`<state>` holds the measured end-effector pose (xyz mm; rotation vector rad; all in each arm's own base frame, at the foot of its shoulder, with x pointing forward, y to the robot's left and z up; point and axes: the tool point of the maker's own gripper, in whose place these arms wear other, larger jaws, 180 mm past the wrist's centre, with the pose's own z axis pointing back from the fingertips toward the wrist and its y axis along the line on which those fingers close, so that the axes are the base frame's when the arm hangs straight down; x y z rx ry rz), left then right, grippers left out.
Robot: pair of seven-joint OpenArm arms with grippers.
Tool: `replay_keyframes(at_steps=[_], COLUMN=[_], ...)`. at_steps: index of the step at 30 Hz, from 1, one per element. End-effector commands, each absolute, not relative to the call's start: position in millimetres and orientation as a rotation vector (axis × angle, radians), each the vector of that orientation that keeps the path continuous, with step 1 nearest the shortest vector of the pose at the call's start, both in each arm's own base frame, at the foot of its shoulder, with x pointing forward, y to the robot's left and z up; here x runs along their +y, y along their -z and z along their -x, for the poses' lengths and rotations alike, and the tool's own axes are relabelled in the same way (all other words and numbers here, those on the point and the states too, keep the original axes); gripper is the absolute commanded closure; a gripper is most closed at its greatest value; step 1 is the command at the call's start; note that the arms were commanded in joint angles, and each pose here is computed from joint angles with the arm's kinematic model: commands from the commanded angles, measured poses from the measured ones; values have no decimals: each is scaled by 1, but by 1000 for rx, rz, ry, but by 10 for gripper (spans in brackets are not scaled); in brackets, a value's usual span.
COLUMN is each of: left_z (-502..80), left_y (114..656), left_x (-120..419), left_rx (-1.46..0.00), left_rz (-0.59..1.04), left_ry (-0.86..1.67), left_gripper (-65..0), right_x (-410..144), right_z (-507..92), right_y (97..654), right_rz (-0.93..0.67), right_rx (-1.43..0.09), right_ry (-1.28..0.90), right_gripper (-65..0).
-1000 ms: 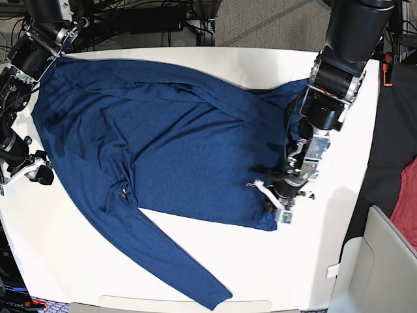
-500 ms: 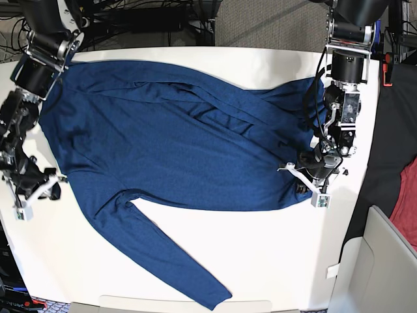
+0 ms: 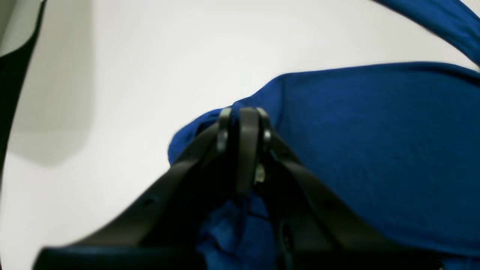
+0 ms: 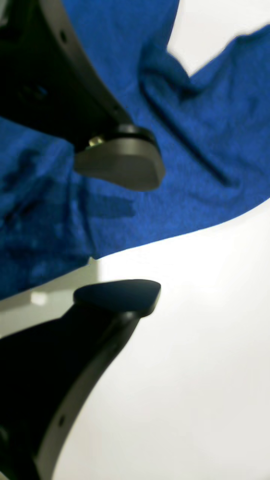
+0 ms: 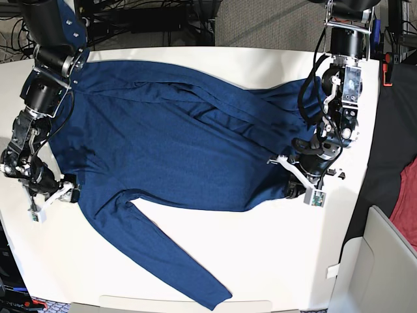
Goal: Fold the T-shirt properly
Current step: 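Fold the shirt's side inward with both grippers toward the collar edge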
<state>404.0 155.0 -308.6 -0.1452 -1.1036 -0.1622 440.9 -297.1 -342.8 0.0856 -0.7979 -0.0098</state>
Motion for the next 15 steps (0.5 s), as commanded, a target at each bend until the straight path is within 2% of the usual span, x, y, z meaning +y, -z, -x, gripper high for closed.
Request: replay_keyframes(at_steps=[1, 9, 15], left_z=[-408, -392, -385], left_y=[289, 280, 278], left_x=[163, 159, 163], left_rx=[-1162, -1186, -1194], left_rz=[132, 138, 134], left_ry=[154, 164, 155], left_gripper=[-1, -1, -1], right_x=[-300, -286, -296], right_z=[-460, -469, -472], right_y=[315, 337, 342], right_rz=[-80, -35, -9], right_rx=[-893, -900, -930], right_ry=[-8, -77, -9], right_gripper=[-406, -406, -406])
